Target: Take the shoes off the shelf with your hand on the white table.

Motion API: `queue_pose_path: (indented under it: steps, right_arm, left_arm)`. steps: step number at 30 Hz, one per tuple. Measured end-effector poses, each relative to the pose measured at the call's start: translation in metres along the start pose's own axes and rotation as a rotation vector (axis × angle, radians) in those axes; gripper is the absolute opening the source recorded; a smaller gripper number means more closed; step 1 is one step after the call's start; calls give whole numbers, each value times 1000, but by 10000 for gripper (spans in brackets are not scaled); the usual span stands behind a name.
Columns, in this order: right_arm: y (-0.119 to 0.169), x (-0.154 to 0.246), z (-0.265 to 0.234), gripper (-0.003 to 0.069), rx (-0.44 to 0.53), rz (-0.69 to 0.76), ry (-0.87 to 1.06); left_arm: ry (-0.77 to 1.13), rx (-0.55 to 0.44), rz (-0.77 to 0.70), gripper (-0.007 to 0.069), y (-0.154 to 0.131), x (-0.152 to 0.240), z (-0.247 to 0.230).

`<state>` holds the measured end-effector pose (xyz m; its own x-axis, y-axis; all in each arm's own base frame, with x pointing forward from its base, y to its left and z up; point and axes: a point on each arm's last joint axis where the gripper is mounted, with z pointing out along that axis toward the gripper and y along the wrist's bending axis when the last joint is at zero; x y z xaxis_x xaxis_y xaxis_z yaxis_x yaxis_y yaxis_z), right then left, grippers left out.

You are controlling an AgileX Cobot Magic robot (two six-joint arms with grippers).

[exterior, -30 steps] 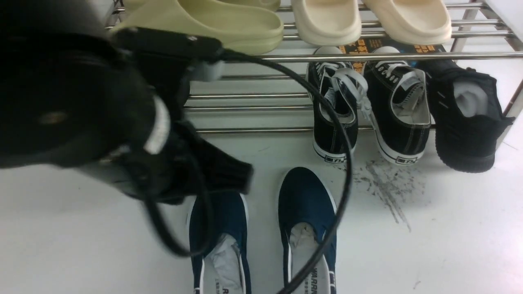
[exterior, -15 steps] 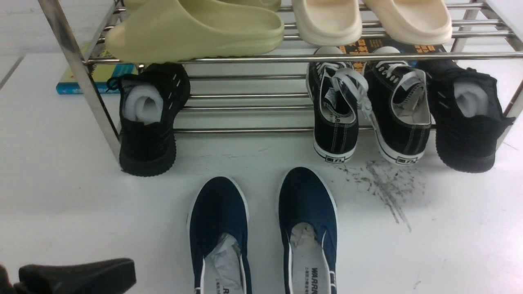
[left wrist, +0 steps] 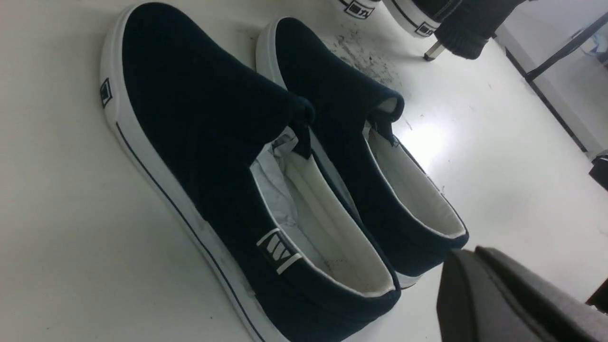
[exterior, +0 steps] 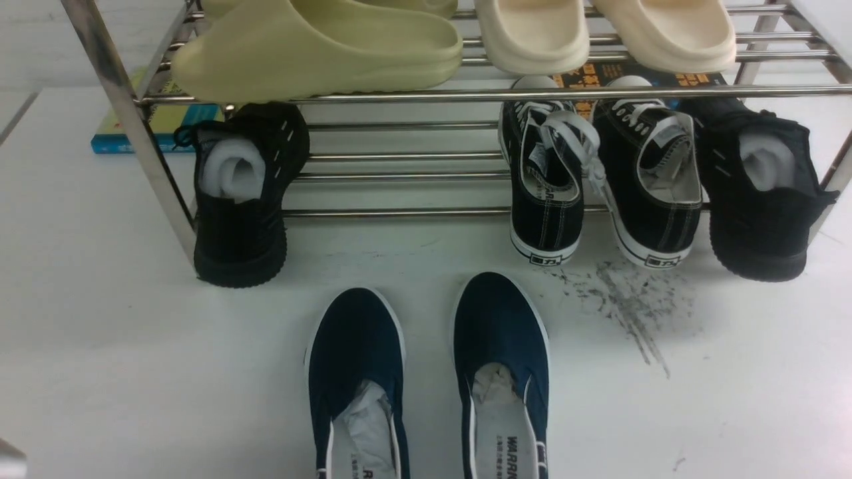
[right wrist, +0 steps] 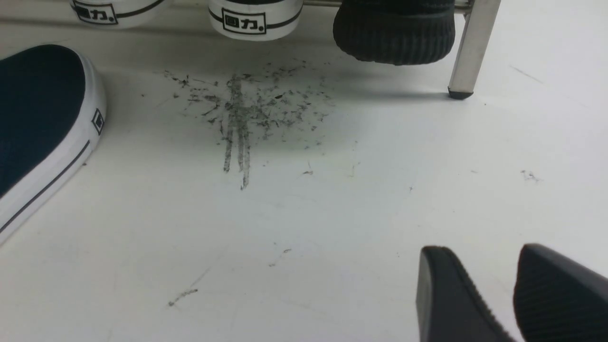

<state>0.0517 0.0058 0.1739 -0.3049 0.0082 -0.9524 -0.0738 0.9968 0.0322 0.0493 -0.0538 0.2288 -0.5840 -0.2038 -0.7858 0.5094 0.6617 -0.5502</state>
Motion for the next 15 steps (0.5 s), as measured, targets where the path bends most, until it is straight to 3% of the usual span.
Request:
queue_pose_path:
  steps: [15]
  right_arm:
    - [0, 0, 0, 240, 0, 0, 0]
  left_arm:
    - [23, -9, -23, 33, 2, 4, 1]
